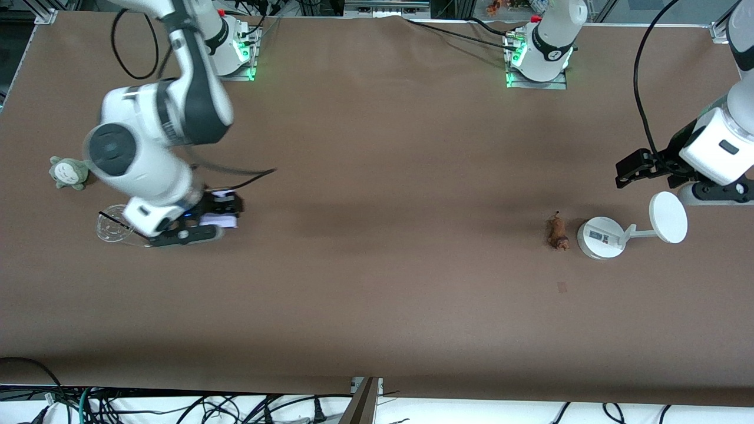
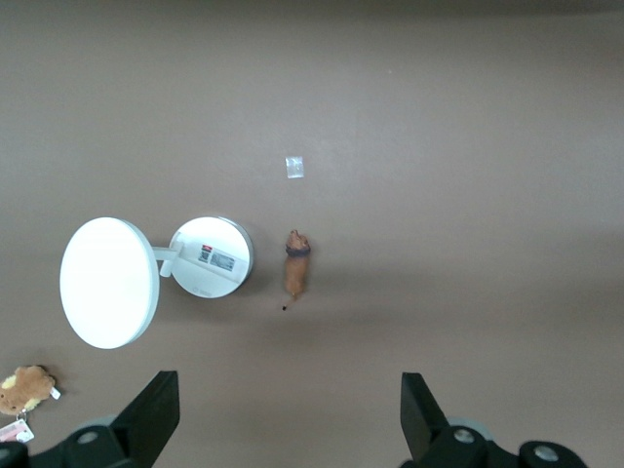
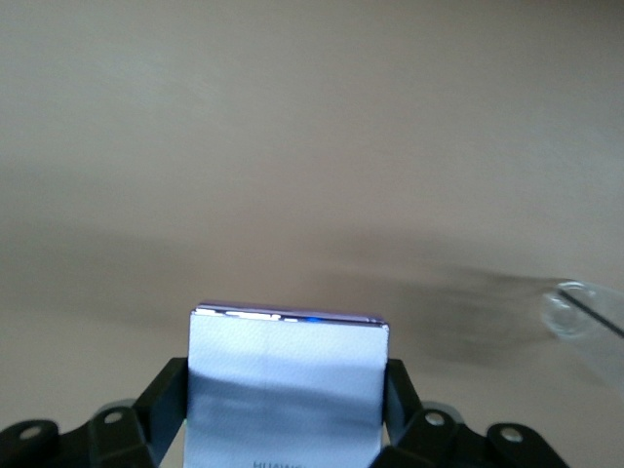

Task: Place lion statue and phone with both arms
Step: 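Lift the phone with the right gripper while the left gripper withdraws, then carry the white phone toward the clear cup with the right gripper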

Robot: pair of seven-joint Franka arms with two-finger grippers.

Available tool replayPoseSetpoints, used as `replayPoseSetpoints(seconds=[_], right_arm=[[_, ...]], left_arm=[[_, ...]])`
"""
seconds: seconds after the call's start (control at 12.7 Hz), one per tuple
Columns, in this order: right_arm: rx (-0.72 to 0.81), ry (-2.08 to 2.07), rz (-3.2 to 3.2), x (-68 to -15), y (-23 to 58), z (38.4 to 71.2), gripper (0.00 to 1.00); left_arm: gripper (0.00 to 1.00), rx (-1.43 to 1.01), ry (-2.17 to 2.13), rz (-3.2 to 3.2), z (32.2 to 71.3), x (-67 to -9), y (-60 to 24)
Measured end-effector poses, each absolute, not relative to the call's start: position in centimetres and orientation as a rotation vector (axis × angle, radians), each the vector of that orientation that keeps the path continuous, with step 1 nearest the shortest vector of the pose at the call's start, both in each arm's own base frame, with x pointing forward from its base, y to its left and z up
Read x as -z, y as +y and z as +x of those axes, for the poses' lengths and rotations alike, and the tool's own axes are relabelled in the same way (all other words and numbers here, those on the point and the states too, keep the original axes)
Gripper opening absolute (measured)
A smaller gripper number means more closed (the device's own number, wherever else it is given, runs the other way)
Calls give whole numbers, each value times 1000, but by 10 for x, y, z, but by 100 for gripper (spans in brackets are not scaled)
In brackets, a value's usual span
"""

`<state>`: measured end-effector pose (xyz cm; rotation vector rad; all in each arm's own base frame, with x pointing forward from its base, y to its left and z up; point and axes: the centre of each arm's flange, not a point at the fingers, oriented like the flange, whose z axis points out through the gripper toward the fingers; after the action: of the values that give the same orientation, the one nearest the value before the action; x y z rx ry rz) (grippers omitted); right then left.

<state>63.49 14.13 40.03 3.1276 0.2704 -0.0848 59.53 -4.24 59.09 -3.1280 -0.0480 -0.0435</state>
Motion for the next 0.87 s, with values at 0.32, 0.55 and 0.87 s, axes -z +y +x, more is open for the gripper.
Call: replayPoseSetpoints(seconds=[0.32, 0.55, 0.87], right_arm=[[75, 351, 3159, -341, 63, 643, 84], [39, 389, 3152, -277, 31, 642, 84], [-39, 410, 3080, -227, 38, 645, 84]], left_arm=[[100, 53, -16, -3113, 557, -588, -51], [100, 25, -12, -3112, 555, -586, -47], [100, 14, 19, -3111, 555, -586, -45]])
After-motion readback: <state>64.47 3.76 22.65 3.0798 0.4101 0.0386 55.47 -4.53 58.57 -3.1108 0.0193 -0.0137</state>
